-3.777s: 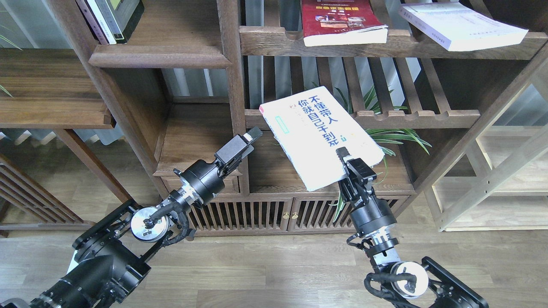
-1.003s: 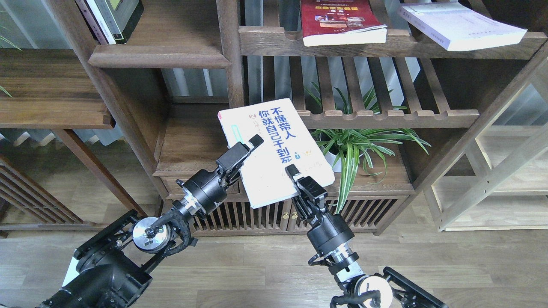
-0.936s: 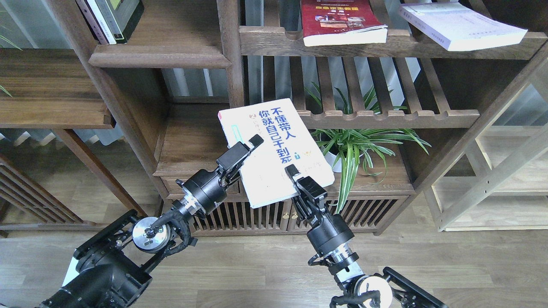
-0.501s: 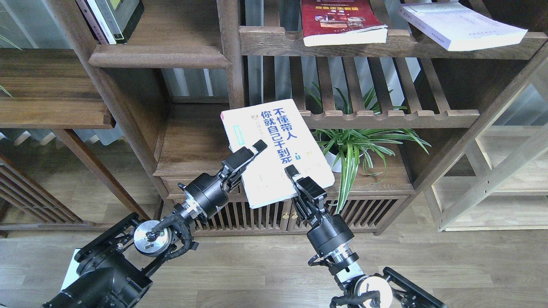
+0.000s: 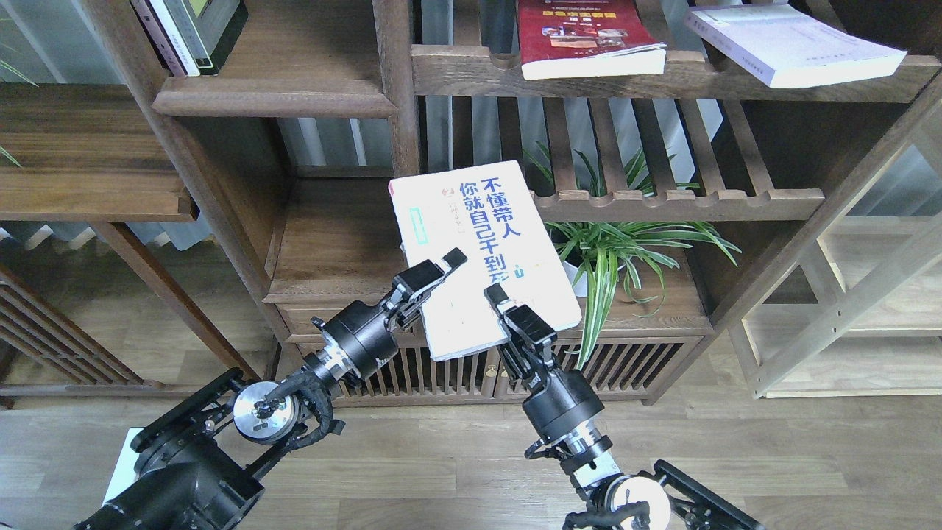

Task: Organize books on shelf
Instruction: 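Grasp the paperback's edge with the left gripper beside the right gripper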

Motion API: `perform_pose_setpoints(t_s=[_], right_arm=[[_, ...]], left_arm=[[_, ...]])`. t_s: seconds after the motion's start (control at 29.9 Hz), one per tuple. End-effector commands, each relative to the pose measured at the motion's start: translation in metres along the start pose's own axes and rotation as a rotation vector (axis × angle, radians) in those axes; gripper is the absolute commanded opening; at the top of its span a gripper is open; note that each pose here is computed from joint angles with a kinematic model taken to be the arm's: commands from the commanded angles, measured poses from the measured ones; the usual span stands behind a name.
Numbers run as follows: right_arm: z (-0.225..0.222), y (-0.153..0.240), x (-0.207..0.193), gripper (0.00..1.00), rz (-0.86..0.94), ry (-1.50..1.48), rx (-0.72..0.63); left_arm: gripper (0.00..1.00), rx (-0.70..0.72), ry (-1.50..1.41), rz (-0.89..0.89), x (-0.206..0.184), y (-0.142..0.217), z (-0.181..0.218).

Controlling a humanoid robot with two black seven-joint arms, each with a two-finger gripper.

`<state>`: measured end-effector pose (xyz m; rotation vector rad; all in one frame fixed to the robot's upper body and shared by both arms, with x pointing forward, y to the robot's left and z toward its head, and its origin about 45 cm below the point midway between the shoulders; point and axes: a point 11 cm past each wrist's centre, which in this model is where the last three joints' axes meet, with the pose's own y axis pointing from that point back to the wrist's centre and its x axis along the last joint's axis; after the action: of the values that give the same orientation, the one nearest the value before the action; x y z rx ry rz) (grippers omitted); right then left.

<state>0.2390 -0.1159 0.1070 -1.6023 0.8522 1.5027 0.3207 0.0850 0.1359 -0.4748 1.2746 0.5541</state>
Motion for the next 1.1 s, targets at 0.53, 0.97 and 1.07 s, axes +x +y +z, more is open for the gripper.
perform_pose_setpoints(t_s=[0.53, 0.97, 1.07], right_arm=[[-0.009, 0.006, 0.004, 0.58, 0.016, 0.012, 0.018], [-0.051, 0.011, 0.004, 0.67, 0.027, 0.070, 0.100], [-0.065, 0.009, 0.002, 0.68, 0.021, 0.080, 0.140]], left_arm=[[0.00, 0.000, 0.004, 0.004, 0.002, 0.000, -0.001], [0.00, 0.003, -0.078, 0.053, 0.009, 0.023, 0.023], [0.00, -0.008, -0.119, 0.096, 0.016, 0.041, 0.041]])
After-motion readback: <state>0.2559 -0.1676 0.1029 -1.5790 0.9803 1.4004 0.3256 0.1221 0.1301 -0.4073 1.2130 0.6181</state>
